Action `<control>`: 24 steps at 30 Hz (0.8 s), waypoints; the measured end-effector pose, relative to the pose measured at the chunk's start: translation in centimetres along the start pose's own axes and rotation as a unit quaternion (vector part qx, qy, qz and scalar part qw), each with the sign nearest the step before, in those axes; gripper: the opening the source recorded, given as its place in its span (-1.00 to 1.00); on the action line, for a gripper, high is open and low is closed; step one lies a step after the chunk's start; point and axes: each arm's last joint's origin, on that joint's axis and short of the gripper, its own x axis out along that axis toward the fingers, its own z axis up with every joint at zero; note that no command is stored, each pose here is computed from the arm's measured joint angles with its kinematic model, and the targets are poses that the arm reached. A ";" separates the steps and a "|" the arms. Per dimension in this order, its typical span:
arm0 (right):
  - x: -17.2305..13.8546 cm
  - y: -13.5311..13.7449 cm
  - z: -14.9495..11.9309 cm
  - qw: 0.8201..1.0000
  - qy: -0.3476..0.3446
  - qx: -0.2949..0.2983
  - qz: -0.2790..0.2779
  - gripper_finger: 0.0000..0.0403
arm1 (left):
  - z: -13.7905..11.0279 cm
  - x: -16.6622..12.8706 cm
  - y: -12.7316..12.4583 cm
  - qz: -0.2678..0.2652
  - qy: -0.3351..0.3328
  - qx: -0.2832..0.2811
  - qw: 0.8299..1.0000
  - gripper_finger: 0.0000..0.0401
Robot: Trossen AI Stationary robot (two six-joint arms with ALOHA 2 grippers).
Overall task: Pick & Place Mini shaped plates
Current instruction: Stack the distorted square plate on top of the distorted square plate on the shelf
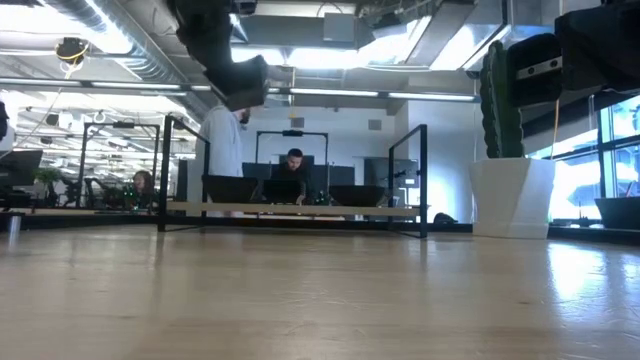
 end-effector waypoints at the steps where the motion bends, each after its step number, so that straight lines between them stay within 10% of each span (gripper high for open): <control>1: 0.0 0.0 0.0 1.000 0.000 0.000 0.000 -0.95 | 0.0 0.2 0.2 0.000 0.008 -0.002 1.000 -0.98; 24: 0.0 0.0 -0.2 1.000 0.008 0.001 0.001 -0.95 | -0.7 9.0 1.9 0.071 0.178 -0.018 0.981 -0.98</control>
